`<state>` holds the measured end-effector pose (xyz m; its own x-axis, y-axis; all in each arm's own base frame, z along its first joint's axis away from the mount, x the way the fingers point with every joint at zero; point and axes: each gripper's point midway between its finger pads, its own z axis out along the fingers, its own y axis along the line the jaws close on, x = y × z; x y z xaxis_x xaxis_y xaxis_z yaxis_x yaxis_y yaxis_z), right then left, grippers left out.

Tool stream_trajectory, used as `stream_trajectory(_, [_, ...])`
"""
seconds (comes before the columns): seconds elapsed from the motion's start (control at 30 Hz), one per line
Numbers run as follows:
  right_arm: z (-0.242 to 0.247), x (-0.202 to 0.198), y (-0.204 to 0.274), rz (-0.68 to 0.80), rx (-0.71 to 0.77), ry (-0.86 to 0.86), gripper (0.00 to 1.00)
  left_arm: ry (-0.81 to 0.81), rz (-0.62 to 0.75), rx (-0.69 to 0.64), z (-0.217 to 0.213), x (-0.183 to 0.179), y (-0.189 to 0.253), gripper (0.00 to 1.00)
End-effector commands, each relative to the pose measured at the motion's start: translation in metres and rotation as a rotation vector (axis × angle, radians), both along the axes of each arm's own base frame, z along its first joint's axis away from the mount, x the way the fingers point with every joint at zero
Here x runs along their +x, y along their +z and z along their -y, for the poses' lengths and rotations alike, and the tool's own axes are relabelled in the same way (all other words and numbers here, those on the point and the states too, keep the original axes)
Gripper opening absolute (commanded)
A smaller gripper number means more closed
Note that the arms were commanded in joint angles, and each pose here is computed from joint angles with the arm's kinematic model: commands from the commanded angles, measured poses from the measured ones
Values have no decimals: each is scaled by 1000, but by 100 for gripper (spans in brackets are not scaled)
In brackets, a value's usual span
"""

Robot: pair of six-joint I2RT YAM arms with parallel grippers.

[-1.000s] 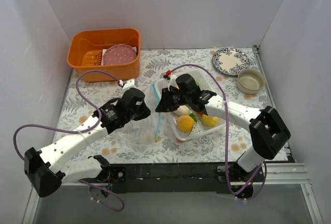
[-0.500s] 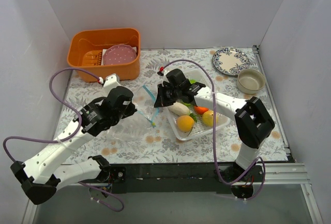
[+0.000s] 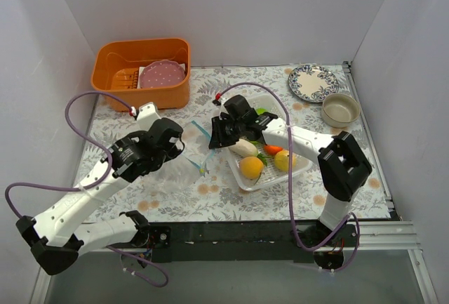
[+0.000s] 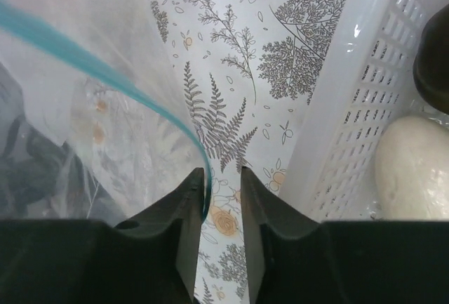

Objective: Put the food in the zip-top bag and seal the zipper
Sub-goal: Open the zipper of the food storage bag at the center of the board, then pick up the fake fruit from the bin.

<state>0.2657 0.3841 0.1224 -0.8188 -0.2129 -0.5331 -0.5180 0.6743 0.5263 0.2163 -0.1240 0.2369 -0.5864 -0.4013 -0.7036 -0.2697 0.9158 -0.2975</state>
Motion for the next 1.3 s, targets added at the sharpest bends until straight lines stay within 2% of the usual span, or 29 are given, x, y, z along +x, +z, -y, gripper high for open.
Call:
stream_trajectory(0.0, [-2,4,62,156,123,9,42,-32,19,-4,12,10,-4,0])
stream_trajectory(0.03, [2,6,65,176,116,-12,47,-34,21,-7,14,11,-5,0])
stream_trajectory(0.13, [14,7,82,226,123,-52,52,-50,23,-15,18,12,-8,0])
stream_trajectory(0.2, [25,5,89,248,115,-80,58,-62,21,-21,21,12,-10,0])
stream_trajectory(0.27, [39,5,95,278,97,-124,59,-67,14,-20,22,12,-14,0])
stream_trajectory(0.37, [64,5,97,310,55,-193,69,-74,13,-22,24,12,-16,0])
stream_trajectory(0.53, [119,-4,56,260,-124,-282,72,-100,-1,-24,29,11,-23,0])
stream_trajectory(0.67, [148,-13,29,195,-209,-289,89,-114,-4,-39,34,12,-28,0])
stream_trajectory(0.7, [151,-16,26,188,-213,-290,91,-115,-7,-38,34,12,-29,0])
stream_trajectory(0.9, [155,-34,5,118,-228,-244,97,-125,-13,-39,38,13,-34,0])
stream_trajectory(1.03, [149,-46,-11,46,-239,-174,96,-135,-15,-45,42,14,-35,0])
stream_trajectory(1.27, [135,-54,-25,26,-198,-71,96,-139,-19,-53,43,13,-36,0])
